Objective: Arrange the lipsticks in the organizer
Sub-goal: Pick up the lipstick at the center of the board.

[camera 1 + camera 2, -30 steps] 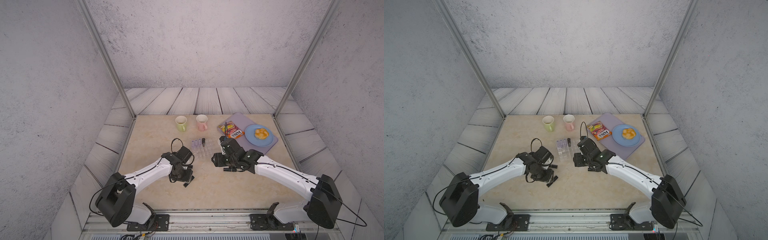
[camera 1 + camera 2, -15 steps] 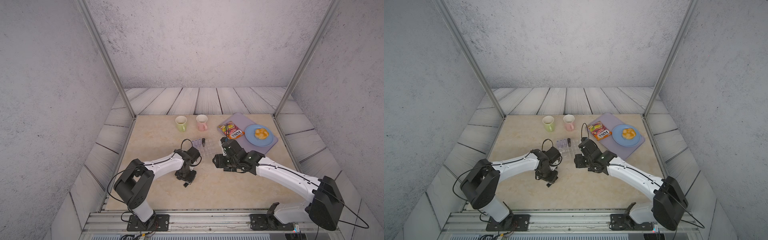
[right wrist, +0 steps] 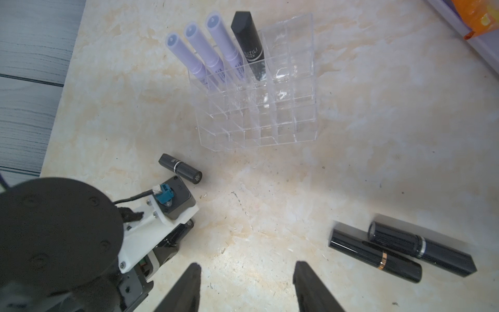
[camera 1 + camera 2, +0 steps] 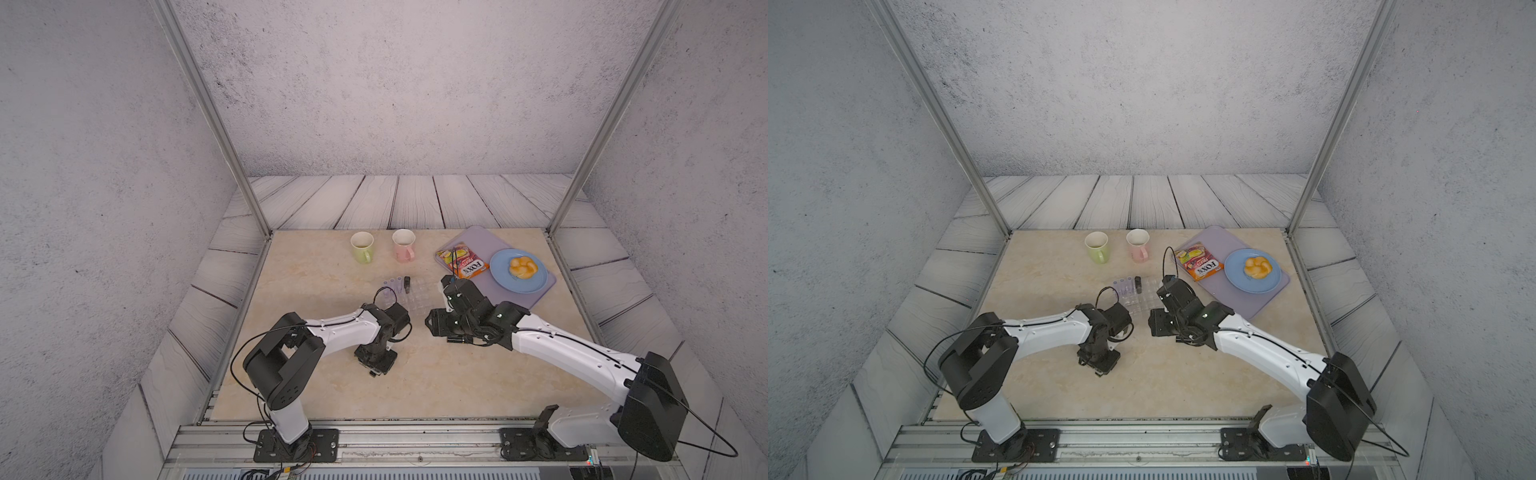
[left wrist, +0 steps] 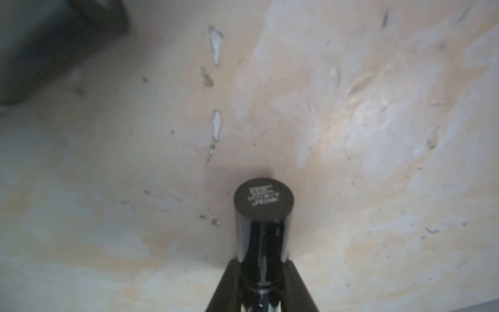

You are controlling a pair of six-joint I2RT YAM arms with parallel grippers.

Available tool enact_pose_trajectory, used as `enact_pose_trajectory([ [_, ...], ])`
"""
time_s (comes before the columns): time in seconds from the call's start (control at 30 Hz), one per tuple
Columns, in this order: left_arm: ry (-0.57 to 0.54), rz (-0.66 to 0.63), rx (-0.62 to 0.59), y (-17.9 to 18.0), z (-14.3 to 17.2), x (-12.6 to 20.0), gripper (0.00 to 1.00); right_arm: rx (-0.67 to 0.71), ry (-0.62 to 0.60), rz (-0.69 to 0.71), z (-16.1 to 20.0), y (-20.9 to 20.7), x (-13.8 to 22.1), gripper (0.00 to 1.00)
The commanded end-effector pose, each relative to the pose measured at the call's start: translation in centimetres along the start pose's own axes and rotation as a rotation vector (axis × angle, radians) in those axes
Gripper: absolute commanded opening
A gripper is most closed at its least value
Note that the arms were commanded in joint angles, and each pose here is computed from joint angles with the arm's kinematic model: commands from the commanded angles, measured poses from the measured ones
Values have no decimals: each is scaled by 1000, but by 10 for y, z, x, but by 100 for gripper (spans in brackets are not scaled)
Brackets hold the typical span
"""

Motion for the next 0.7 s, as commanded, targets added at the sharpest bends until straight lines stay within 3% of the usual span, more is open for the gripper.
enact_pose_trajectory([
  [0.0, -110, 65, -86, -8, -7, 39, 9, -62, 19, -60, 11, -3, 13, 59],
  [0.13, -377, 261, -237, -30, -15, 98, 10, -216, -1, -269, 12, -2, 31, 62],
  [0.27, -612, 418, -357, -45, -11, 139, 14, -295, 66, -441, 12, 12, 40, 74],
  [0.47, -609, 477, -404, -56, -12, 156, 13, -332, 105, -660, -12, 43, 52, 75],
  [0.67, -564, 471, -407, -58, -13, 151, 11, -318, 114, -662, -16, 49, 52, 64],
])
Point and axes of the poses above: each gripper's point midway between its finger pads, its own x axis back along the fingers, its own y axis along the line the jaws close on, z = x × y, the point moved 3 cm from there along x, back along the fingers, and after that the axes turned 13 degrees about x, right-handed, at the moved point
